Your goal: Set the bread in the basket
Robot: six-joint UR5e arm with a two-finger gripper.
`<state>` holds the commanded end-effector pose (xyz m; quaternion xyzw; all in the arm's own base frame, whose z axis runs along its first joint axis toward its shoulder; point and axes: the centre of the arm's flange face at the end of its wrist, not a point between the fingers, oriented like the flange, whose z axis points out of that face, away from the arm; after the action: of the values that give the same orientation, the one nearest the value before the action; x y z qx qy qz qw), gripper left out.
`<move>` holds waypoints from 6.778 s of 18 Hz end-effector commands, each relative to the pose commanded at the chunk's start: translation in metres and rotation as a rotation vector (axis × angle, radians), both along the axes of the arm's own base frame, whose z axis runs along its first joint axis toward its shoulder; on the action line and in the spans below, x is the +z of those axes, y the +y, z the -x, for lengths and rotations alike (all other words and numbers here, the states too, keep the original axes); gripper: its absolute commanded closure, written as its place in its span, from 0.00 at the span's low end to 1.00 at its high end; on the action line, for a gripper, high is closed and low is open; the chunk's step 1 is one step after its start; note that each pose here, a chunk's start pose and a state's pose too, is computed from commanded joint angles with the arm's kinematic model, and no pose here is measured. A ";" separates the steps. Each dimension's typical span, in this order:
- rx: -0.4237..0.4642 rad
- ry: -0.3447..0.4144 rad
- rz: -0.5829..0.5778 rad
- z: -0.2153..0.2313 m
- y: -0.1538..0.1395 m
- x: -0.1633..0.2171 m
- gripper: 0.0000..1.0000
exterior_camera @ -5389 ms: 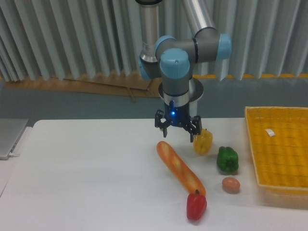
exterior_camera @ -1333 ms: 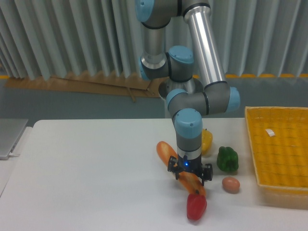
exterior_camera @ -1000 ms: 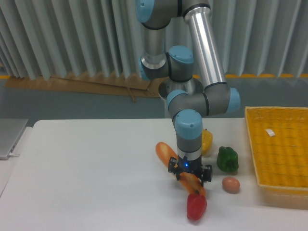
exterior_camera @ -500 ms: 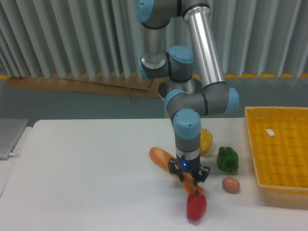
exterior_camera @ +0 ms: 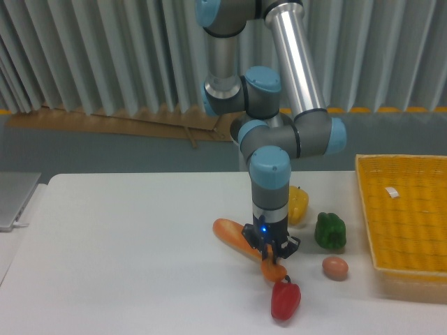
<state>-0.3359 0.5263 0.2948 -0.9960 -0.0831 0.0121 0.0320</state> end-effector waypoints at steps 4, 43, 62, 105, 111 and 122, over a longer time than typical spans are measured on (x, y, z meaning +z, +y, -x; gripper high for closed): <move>-0.017 0.010 -0.019 -0.002 -0.002 0.012 0.70; -0.623 -0.027 -0.010 0.083 -0.142 0.162 0.75; -0.904 0.055 0.073 0.191 -0.207 0.130 0.76; -0.951 0.099 0.014 0.180 -0.167 0.111 0.00; -0.940 0.102 0.020 0.139 -0.141 0.123 0.00; -0.858 0.085 0.026 0.072 -0.097 0.140 0.00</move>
<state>-0.4081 0.4292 0.4350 -0.9392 0.3400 0.0398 0.0251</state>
